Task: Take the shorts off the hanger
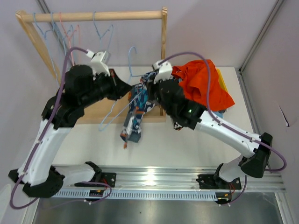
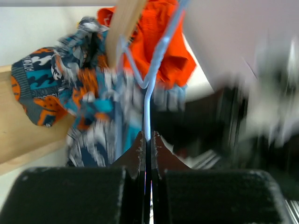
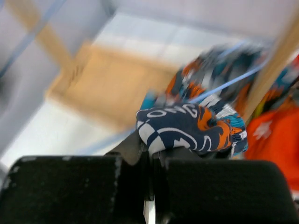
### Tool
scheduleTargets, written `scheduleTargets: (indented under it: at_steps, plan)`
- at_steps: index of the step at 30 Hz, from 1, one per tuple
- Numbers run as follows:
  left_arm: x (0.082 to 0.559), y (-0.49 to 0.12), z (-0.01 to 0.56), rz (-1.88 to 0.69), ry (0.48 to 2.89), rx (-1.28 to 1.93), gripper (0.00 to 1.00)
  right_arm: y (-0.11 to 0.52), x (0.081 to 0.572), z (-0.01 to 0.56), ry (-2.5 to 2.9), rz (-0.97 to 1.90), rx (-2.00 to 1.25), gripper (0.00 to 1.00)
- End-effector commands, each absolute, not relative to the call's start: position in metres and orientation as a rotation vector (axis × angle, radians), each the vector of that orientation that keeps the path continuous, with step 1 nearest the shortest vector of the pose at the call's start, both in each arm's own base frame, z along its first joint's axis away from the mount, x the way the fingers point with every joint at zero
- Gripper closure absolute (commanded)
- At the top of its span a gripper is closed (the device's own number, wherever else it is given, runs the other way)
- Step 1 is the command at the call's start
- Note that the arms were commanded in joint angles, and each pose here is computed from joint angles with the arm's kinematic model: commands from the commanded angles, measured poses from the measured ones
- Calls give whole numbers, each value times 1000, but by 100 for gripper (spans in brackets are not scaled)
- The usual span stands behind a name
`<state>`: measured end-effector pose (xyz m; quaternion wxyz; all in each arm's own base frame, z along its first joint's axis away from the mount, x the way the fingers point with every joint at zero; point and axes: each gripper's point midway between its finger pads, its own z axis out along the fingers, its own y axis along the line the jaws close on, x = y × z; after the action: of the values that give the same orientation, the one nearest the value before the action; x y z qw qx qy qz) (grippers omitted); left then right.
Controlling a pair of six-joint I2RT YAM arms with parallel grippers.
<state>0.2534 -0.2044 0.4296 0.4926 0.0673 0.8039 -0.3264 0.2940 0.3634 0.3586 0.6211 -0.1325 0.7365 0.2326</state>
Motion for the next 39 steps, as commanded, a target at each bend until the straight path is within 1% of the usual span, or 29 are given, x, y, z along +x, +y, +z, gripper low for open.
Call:
scheduleTargets:
  at_steps: [1, 2, 3, 4, 6, 7, 8, 9, 10, 11, 13, 14, 17, 21, 23, 24, 25, 28, 29, 30, 31, 32, 33, 34, 37, 39]
  plan:
    - [208, -188, 448, -870, 1865, 164, 100, 347, 316, 412, 1617, 521, -348, 100]
    - [203, -183, 442, -864, 1871, 155, 100, 341, 316, 412, 1623, 508, -345, 100]
    - [189, -168, 451, -859, 1821, 129, 100, 326, 310, 425, 1602, 505, -310, 100]
    - [185, -162, 447, -846, 1819, 112, 100, 317, 306, 412, 1624, 491, -296, 100]
    - [179, -154, 432, -825, 1836, 99, 100, 298, 293, 414, 1604, 490, -238, 100]
    - [167, -145, 435, -839, 1799, 96, 100, 267, 281, 416, 1586, 457, -168, 100]
    - [164, -143, 431, -841, 1795, 94, 100, 255, 272, 421, 1565, 457, -145, 100]
    - [166, -145, 410, -829, 1830, 98, 100, 240, 266, 428, 1541, 452, -115, 100]
    - [165, -145, 404, -830, 1832, 104, 100, 225, 260, 436, 1518, 444, -95, 100]
    - [164, -145, 387, -819, 1863, 108, 100, 195, 249, 457, 1467, 426, -55, 100]
    - [164, -146, 377, -819, 1886, 112, 100, 169, 240, 485, 1411, 409, -27, 100]
    - [164, -148, 368, -821, 1901, 115, 100, 146, 232, 515, 1361, 385, -12, 100]
    - [163, -152, 358, -847, 1900, 117, 100, 122, 229, 565, 1295, 323, 23, 100]
    - [165, -157, 351, -870, 1894, 120, 100, 116, 246, 603, 1253, 182, -5, 100]
    - [167, -159, 345, -877, 1899, 121, 100, 105, 264, 610, 1258, 121, 17, 100]
    - [165, -160, 346, -890, 1884, 128, 100, 113, 274, 624, 1237, 142, 5, 100]
    - [165, -161, 342, -893, 1886, 132, 100, 99, 286, 628, 1233, 117, 54, 100]
    - [166, -164, 339, -901, 1879, 151, 100, 96, 318, 646, 1210, 108, 72, 100]
    - [166, -165, 337, -897, 1882, 163, 100, 83, 330, 649, 1204, 88, 107, 100]
    - [166, -165, 334, -894, 1889, 170, 100, 73, 326, 672, 1146, 99, 133, 100]
    - [166, -166, 333, -891, 1893, 175, 100, 84, 357, 663, 1173, 89, 115, 100]
    - [167, -166, 333, -886, 1891, 185, 100, 73, 366, 668, 1157, 67, 136, 100]
    - [166, -166, 329, -883, 1898, 194, 100, 67, 366, 682, 1111, 70, 153, 100]
    - [166, -165, 328, -879, 1899, 193, 100, 69, 380, 679, 1108, 65, 147, 100]
    - [167, -164, 323, -863, 1908, 204, 100, 51, 394, 691, 1033, 66, 209, 100]
    - [166, -164, 322, -858, 1910, 210, 100, 47, 404, 686, 1032, 71, 218, 100]
